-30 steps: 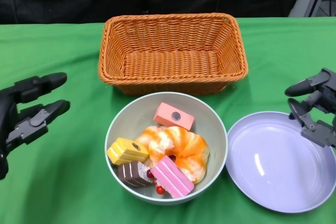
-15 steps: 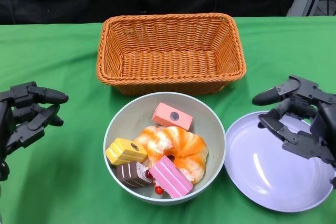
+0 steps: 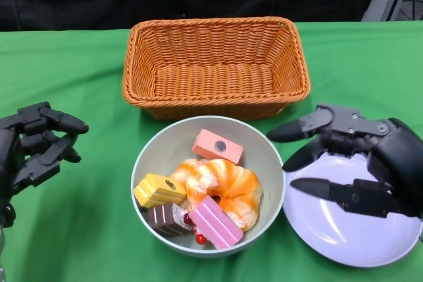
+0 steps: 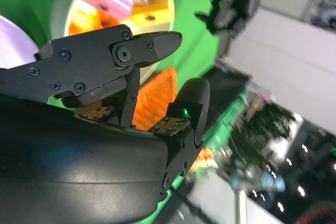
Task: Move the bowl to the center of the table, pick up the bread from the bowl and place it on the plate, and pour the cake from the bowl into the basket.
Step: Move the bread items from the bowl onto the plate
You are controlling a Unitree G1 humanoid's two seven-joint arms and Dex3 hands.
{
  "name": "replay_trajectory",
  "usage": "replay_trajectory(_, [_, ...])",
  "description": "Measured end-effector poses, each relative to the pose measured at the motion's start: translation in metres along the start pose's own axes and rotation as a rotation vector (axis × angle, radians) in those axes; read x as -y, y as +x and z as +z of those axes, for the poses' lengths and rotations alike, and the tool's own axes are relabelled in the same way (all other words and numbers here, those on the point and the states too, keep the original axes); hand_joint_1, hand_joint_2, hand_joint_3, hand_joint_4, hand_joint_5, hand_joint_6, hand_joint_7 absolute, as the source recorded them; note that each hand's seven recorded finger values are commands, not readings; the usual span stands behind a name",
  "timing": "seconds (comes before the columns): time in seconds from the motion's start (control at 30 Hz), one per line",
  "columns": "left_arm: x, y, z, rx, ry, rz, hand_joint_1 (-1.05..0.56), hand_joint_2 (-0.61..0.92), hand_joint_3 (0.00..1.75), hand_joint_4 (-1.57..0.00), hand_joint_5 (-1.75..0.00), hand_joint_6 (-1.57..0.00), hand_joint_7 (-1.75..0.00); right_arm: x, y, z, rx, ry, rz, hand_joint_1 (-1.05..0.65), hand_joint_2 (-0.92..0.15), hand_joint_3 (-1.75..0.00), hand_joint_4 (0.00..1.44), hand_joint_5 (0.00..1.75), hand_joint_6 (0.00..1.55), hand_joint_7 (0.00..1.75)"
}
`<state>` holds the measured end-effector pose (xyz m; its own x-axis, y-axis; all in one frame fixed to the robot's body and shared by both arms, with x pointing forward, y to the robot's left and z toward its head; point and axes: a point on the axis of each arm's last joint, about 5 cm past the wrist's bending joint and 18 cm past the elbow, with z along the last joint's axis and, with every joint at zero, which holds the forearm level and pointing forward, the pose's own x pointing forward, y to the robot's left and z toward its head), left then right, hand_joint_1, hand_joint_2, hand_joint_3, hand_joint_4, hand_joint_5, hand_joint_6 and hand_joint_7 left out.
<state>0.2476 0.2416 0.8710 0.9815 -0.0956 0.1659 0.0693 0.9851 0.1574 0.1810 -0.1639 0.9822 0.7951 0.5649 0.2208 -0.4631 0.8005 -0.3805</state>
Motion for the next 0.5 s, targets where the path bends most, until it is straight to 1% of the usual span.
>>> replay_trajectory(0.07, [0.0, 0.0, 0.0, 0.0, 0.0, -0.002, -0.04, 0.87, 0.45, -0.76, -1.4, -0.86, -0.93, -0.001, 0.004, 0.003, -0.007, -0.004, 0.037, -0.43, -0.92, -0.03, 0.61, 0.6, 0.55, 0.34])
replay_trajectory(0.17, [0.001, 0.0, 0.0, 0.003, 0.001, -0.005, -0.05, 0.88, 0.43, -0.75, -1.37, -0.85, -0.92, -0.002, 0.013, 0.007, 0.005, -0.04, 0.085, -0.45, -0.92, -0.01, 0.7, 0.47, 0.64, 0.2])
replay_trajectory(0.4, [0.003, 0.001, 0.0, 0.003, 0.012, -0.022, -0.04, 0.91, 0.38, -0.75, -1.32, -0.87, -0.9, -0.006, 0.034, 0.012, 0.003, -0.108, 0.161, -0.48, -0.92, -0.02, 0.77, 0.38, 0.7, 0.11])
replay_trajectory(0.5, [0.004, 0.001, 0.0, 0.008, 0.021, -0.029, -0.03, 0.92, 0.38, -0.76, -1.33, -0.87, -0.9, -0.006, 0.045, 0.007, 0.004, -0.155, 0.193, -0.5, -0.92, -0.02, 0.81, 0.38, 0.71, 0.1])
